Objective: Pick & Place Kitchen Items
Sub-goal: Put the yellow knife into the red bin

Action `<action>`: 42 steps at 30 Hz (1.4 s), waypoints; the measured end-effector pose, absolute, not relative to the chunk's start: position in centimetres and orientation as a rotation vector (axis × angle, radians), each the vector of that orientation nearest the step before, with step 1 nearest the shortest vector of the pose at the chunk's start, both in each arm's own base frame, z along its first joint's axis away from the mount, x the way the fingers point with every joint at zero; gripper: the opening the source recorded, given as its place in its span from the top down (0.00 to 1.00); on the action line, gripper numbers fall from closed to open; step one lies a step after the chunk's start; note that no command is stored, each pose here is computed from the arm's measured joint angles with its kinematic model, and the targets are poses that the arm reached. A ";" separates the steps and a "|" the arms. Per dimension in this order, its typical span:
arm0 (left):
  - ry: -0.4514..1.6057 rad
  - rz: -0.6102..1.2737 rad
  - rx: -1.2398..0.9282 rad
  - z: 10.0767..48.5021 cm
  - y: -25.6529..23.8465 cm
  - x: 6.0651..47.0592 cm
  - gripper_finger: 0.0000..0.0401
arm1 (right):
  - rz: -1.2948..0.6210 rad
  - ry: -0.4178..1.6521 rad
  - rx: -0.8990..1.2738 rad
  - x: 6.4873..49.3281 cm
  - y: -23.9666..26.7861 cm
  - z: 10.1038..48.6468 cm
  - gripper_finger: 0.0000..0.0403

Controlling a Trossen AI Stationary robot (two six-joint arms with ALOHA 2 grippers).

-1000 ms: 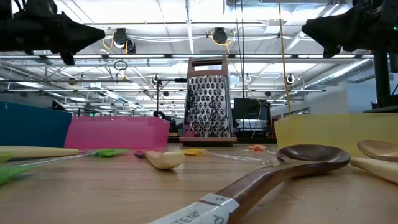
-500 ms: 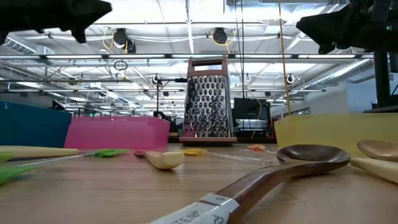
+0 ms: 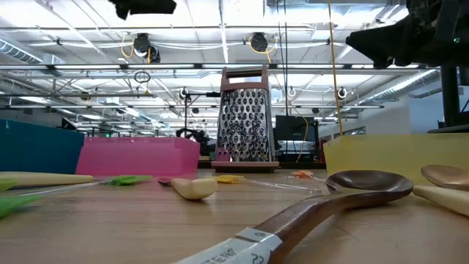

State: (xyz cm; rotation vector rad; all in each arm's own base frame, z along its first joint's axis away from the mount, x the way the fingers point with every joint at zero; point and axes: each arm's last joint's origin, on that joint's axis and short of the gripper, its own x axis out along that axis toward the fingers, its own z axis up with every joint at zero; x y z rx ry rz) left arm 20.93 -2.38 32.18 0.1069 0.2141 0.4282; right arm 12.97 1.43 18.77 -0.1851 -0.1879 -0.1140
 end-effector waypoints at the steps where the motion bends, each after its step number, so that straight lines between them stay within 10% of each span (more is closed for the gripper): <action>1: 0.242 0.433 0.080 32.5 -2.4 21.3 0.69 | -0.113 -0.180 -0.187 13.0 1.4 18.7 0.77; 9: 0.485 0.351 -0.317 33.1 -2.2 25.3 0.50 | -0.116 -0.183 -0.207 13.0 1.4 18.7 0.77; 27: 1.541 0.391 -0.667 22.6 -3.4 32.6 0.50 | -0.124 -0.177 -0.286 13.0 1.4 18.7 0.76; 42: 1.892 0.394 -0.706 16.3 -4.2 32.7 0.50 | -0.122 -0.167 -0.286 13.0 1.4 18.6 0.77</action>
